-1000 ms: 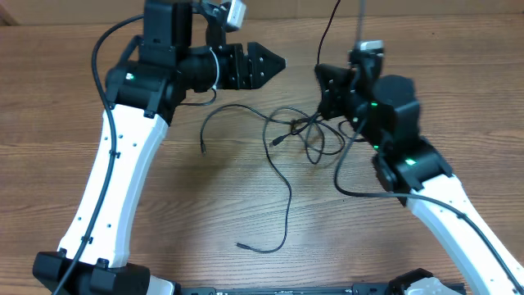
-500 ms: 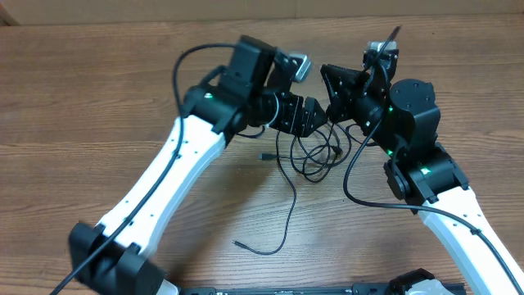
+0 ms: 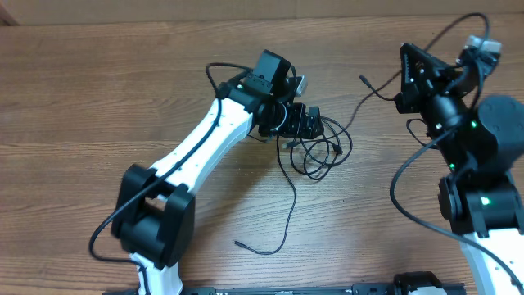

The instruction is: Untangle cables

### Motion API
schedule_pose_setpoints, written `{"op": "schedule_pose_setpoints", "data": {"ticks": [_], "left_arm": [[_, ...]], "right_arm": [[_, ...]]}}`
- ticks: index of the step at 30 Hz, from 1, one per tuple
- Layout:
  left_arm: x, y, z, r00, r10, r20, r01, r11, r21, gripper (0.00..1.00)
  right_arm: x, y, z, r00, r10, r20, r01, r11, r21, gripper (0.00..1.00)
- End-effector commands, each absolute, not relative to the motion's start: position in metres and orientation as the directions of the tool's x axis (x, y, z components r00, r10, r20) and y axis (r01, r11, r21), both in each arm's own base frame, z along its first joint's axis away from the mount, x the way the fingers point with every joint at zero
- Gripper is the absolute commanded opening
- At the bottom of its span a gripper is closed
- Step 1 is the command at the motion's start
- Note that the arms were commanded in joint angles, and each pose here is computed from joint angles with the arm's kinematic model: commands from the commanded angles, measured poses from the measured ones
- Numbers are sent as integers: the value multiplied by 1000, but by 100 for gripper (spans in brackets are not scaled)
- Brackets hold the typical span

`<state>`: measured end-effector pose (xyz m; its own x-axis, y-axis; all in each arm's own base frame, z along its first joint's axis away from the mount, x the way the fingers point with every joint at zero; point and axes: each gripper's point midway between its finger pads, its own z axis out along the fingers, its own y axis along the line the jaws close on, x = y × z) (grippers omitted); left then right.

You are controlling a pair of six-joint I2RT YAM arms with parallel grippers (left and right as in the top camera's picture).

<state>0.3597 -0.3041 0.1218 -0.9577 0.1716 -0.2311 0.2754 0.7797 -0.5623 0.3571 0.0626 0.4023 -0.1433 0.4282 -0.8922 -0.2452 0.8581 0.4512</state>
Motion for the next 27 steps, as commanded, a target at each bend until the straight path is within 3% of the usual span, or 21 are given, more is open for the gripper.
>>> {"op": "schedule_pose_setpoints", "data": {"ticks": [1, 8, 15, 20, 27], "left_arm": [[354, -308, 92, -971, 175, -161, 236, 803, -548, 90], [351, -306, 52, -985, 160, -63, 169, 832, -528, 89], [348, -305, 32, -987, 162, -22, 150, 845, -513, 86], [348, -304, 29, -987, 161, -16, 147, 848, -509, 86], [352, -298, 25, -988, 151, -34, 149, 870, -469, 96]], "right_arm": [[344, 63, 429, -107, 489, -866, -279, 821, 498, 4], [342, 61, 435, -117, 574, -810, -275, 765, 582, 4], [333, 46, 487, 75, 583, -809, -382, 766, 517, 4], [331, 21, 502, 170, 571, -803, -356, 796, 490, 4], [326, -32, 513, 237, 706, -668, -309, 706, 637, 4]]}}
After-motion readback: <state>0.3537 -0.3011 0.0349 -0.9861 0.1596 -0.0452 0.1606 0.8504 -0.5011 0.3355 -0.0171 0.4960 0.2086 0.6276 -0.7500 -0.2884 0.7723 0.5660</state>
